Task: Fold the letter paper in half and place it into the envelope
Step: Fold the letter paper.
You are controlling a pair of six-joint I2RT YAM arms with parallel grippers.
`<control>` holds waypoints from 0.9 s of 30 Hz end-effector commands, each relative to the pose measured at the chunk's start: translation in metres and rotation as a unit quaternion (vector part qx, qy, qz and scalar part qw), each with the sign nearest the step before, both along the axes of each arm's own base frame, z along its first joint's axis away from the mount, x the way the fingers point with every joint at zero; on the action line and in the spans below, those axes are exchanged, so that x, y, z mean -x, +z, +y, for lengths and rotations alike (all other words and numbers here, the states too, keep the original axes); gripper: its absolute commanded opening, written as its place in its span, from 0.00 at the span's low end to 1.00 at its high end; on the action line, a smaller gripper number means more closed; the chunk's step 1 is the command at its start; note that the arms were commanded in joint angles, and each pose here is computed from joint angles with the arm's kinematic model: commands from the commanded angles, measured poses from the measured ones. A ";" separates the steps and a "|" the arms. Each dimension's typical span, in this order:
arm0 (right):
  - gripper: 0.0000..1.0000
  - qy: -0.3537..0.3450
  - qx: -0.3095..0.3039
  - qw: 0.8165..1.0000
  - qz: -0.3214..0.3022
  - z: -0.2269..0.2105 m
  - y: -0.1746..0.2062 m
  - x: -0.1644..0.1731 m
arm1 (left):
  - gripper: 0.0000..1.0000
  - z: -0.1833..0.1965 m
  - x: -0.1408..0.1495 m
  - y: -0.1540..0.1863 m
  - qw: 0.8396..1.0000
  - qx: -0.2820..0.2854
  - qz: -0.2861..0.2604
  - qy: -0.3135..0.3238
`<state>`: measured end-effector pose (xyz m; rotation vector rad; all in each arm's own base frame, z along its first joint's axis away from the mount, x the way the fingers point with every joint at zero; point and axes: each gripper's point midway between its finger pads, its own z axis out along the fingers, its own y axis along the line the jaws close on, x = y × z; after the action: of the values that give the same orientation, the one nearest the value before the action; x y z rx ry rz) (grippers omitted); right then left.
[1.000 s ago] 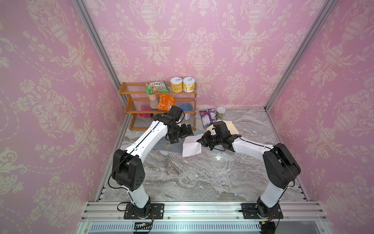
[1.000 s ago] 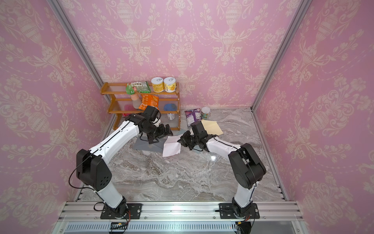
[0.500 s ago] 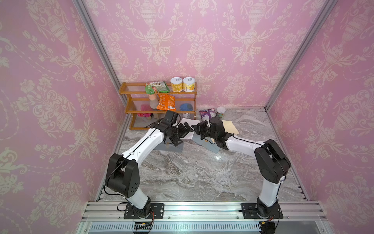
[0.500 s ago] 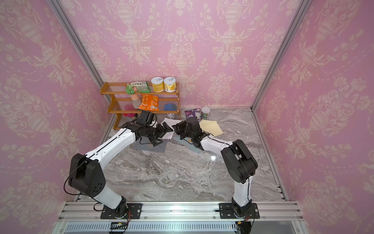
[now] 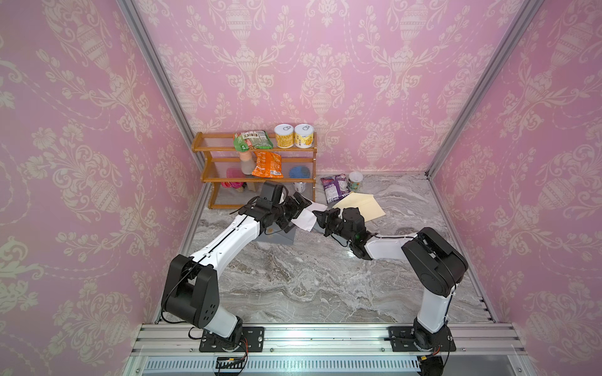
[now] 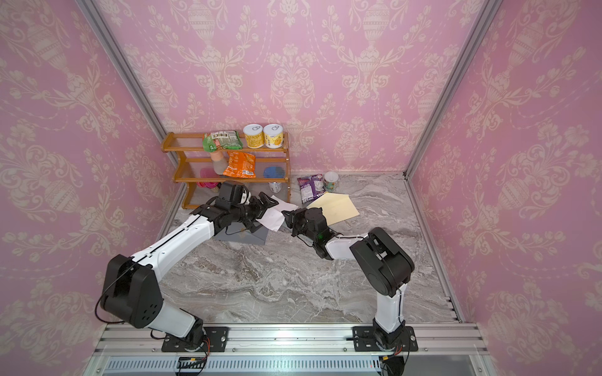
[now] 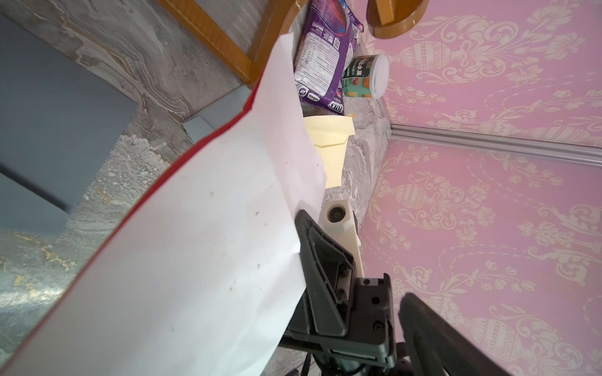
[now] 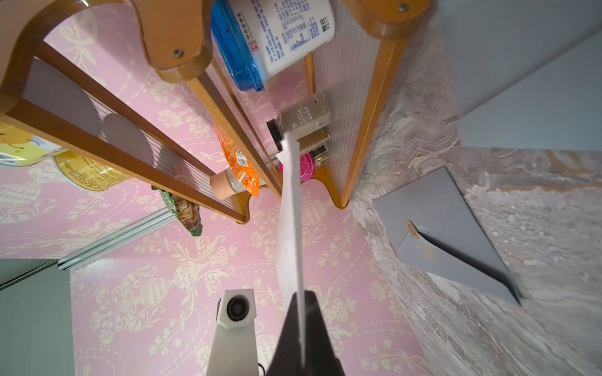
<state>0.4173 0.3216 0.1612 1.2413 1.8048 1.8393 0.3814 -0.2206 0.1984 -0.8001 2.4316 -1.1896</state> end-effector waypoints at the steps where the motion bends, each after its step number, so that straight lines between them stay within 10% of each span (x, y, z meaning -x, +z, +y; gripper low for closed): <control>1: 0.00 -0.023 -0.052 0.998 -0.030 -0.006 0.028 0.000 | 0.99 0.002 -0.005 0.006 1.000 0.006 -0.018 0.007; 19: 0.06 -0.026 -0.079 0.996 -0.042 -0.001 0.042 0.002 | 0.36 -0.013 -0.032 -0.008 0.999 0.014 -0.040 -0.016; 23: 0.40 -0.030 -0.064 0.997 -0.042 -0.007 0.040 0.000 | 0.04 -0.016 -0.033 -0.007 0.999 0.015 -0.041 -0.026; 27: 0.61 -0.037 -0.057 0.997 -0.044 -0.019 0.036 -0.007 | 0.00 -0.016 -0.025 0.000 0.998 0.009 -0.050 -0.045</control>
<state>0.4211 0.3121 0.1834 1.2704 1.6365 1.9432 0.4078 -0.2354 0.1809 -0.7148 2.4114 -1.2300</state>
